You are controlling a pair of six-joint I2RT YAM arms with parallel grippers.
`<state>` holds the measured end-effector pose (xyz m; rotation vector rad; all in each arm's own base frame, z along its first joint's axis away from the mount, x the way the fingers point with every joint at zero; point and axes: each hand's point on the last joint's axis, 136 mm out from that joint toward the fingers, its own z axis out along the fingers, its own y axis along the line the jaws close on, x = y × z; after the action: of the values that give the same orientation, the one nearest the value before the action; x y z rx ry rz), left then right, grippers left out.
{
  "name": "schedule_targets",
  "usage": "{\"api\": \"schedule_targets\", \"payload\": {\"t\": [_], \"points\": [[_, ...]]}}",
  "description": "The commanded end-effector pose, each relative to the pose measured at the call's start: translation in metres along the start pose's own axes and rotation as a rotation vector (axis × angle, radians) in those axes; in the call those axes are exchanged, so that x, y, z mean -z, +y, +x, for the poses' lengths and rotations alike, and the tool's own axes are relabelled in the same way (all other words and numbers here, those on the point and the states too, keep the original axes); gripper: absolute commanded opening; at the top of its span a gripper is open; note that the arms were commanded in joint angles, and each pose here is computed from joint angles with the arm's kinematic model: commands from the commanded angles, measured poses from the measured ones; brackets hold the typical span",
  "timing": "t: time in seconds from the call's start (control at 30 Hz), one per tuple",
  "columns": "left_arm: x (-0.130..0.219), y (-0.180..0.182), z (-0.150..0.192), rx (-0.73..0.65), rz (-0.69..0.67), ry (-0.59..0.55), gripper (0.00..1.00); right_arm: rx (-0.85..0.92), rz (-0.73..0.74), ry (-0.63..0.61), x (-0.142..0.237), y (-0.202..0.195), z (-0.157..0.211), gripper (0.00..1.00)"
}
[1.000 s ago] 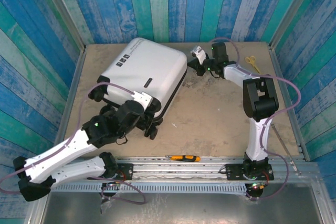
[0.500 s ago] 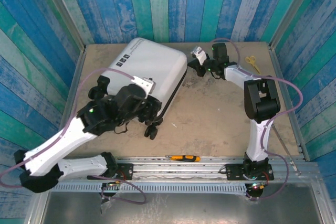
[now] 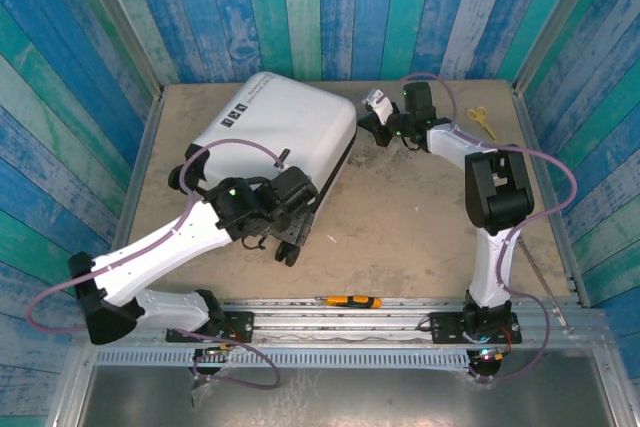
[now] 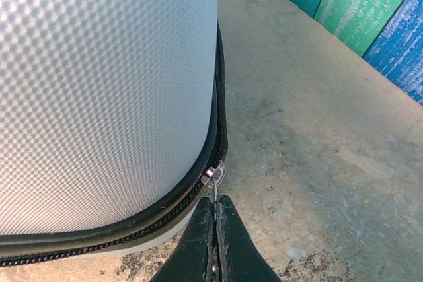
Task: Pack the luggage
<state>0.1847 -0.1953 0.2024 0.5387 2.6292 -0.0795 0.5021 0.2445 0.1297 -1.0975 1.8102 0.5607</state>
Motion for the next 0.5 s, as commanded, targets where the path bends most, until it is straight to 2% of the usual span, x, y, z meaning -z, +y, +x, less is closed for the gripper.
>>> {"api": "schedule_targets", "payload": {"t": [0.0, 0.3, 0.47], "points": [[0.0, 0.011, 0.005, 0.045, -0.065, 0.024, 0.82, 0.016, -0.021, -0.001, 0.002, 0.006, -0.008, 0.0], [0.011, 0.018, 0.0, 0.087, -0.049, -0.022, 0.81, 0.019, -0.02, -0.002, 0.002, 0.005, -0.01, 0.0], [-0.002, 0.018, 0.003, 0.061, -0.071, 0.019, 0.79, 0.019, -0.021, -0.002, 0.002, 0.005, -0.01, 0.0]]}}
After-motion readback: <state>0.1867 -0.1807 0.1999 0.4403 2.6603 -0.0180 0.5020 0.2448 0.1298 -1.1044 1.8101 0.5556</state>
